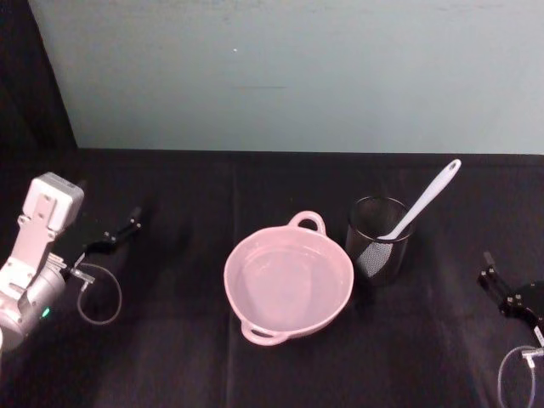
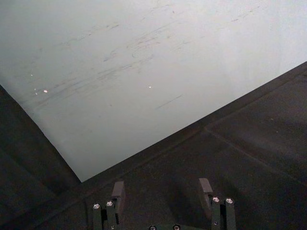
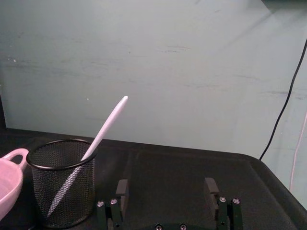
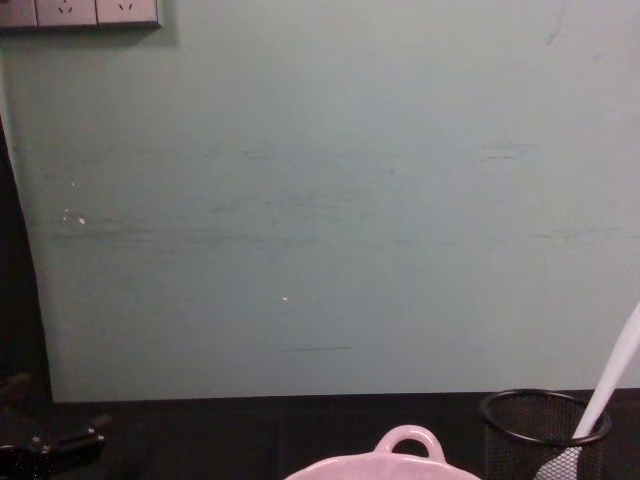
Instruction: Use the one hand to pick up the spoon and stir the clear water in the bowl.
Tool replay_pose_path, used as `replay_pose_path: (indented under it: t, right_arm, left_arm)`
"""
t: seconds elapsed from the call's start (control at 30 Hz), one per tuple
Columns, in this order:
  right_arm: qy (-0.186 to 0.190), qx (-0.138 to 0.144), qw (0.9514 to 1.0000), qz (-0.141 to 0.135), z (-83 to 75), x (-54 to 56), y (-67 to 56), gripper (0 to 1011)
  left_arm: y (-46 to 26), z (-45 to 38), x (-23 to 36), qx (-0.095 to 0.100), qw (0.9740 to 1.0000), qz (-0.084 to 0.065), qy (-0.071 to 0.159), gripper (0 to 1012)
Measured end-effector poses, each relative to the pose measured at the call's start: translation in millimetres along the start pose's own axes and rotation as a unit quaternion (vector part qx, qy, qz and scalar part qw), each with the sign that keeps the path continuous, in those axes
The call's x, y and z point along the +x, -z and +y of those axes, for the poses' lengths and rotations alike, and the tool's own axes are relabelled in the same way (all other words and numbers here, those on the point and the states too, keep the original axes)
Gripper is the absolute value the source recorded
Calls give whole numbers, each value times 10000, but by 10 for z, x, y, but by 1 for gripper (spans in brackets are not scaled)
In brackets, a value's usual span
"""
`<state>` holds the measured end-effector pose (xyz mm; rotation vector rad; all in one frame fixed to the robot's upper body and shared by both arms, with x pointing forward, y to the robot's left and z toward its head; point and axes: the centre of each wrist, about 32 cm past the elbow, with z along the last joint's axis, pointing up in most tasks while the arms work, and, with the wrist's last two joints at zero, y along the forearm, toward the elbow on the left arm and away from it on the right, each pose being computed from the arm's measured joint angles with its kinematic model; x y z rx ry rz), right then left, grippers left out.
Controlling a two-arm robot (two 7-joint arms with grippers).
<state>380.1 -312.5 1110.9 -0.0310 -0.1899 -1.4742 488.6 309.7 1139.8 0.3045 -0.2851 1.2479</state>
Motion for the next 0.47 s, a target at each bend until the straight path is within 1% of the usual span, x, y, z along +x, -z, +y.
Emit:
replay_pose_path:
  t: [0.47]
  right_arm:
    - [-12, -1, 10000, -3, -2, -3, -5, 1002]
  left_arm:
    - [0, 0, 0, 0, 10000, 0, 0, 1005]
